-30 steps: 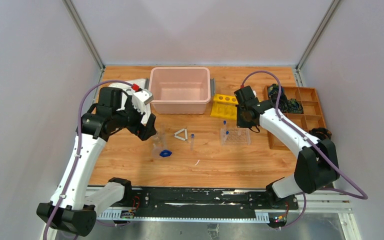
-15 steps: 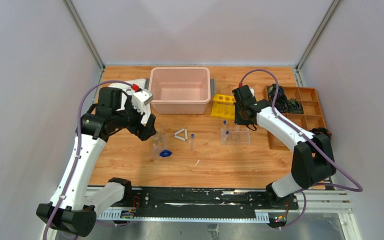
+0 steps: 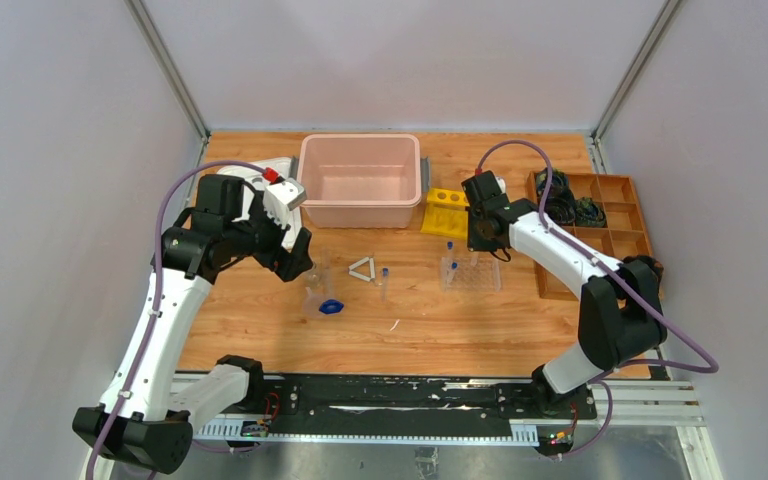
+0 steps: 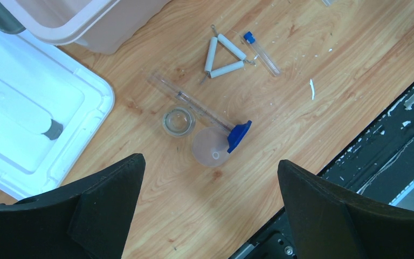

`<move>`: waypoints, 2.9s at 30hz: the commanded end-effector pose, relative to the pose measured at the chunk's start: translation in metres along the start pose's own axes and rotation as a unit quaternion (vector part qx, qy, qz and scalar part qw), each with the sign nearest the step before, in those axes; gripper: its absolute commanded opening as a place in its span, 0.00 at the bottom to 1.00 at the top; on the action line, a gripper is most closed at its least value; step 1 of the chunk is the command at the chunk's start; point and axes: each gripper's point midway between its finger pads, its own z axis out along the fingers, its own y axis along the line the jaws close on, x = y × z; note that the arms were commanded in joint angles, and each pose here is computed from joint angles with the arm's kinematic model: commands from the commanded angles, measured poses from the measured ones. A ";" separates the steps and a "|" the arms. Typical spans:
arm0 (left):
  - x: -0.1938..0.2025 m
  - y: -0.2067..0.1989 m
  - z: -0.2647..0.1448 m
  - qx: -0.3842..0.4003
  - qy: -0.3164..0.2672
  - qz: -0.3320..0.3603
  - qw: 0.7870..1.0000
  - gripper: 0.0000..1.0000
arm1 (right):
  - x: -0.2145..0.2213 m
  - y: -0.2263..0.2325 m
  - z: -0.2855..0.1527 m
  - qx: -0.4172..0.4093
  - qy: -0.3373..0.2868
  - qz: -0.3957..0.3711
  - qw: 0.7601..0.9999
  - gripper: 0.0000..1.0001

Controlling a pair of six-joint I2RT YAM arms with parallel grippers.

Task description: Organize the chemistry lab equipment

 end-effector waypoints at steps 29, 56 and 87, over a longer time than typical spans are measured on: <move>-0.019 -0.002 -0.010 -0.002 -0.029 0.011 1.000 1.00 | -0.013 0.133 -0.087 -0.157 -0.069 -0.044 0.984 0.47; -0.020 -0.003 -0.018 -0.011 -0.040 0.024 0.999 1.00 | 0.073 0.209 0.024 -0.110 0.034 -0.074 0.991 0.38; -0.041 -0.015 -0.034 0.003 -0.080 0.034 0.996 1.00 | 0.012 0.219 -0.115 -0.252 -0.141 -0.019 0.957 0.00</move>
